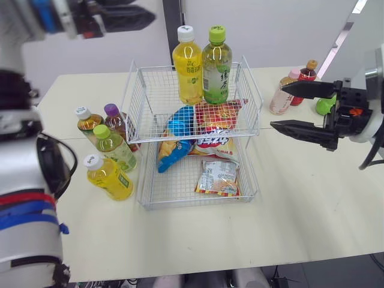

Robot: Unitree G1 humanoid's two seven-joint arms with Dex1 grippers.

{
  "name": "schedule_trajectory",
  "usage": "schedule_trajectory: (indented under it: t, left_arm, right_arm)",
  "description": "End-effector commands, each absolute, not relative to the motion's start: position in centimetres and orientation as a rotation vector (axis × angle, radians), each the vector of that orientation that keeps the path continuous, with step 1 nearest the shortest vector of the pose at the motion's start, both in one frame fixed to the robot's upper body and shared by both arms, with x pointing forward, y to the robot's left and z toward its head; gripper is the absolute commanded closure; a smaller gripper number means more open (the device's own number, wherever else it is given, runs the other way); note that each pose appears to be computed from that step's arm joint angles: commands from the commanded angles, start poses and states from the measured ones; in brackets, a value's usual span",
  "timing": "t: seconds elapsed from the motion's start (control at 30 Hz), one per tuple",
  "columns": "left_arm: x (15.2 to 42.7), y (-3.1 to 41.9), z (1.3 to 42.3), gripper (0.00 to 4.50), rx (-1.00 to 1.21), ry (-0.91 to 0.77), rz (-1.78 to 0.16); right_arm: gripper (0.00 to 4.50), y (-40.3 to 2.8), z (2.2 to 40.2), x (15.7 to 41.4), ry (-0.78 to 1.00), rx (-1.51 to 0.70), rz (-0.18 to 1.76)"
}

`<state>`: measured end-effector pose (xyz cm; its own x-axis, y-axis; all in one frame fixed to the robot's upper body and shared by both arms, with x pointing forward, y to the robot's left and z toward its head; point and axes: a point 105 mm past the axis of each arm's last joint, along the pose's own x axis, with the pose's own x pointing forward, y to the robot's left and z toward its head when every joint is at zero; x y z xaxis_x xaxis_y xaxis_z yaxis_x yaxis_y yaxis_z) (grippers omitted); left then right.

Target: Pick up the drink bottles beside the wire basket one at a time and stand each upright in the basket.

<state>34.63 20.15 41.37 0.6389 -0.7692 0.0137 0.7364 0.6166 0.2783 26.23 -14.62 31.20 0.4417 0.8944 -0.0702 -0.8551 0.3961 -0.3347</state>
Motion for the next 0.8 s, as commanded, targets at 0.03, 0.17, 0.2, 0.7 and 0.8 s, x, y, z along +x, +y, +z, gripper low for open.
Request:
schedule_trajectory:
  t: [0.03, 0.17, 0.2, 0.7, 0.8]
  left_arm:
    - [31.7, 22.9, 43.0, 0.04, 0.293, -0.279, -0.735]
    - [29.9, 27.0, 42.4, 0.04, 0.244, -0.270, -0.562]
    - [29.5, 28.1, 42.3, 0.04, 0.243, -0.275, -0.518]
    - [23.2, 39.8, 32.4, 0.04, 0.189, -0.114, -0.123]
    - [23.0, 39.8, 29.7, 0.04, 0.181, -0.069, -0.111]
  right_arm:
    - [0.00, -13.9, 32.2, 25.8, -0.169, -0.345, 1.136]
    - [0.00, -12.8, 32.2, 25.6, -0.181, -0.341, 1.192]
    - [0.00, -12.6, 32.1, 25.6, -0.180, -0.340, 1.205]
    - [0.00, -11.0, 31.6, 26.3, -0.167, -0.359, 1.305]
    - [0.00, -10.6, 31.6, 26.2, -0.179, -0.366, 1.329]
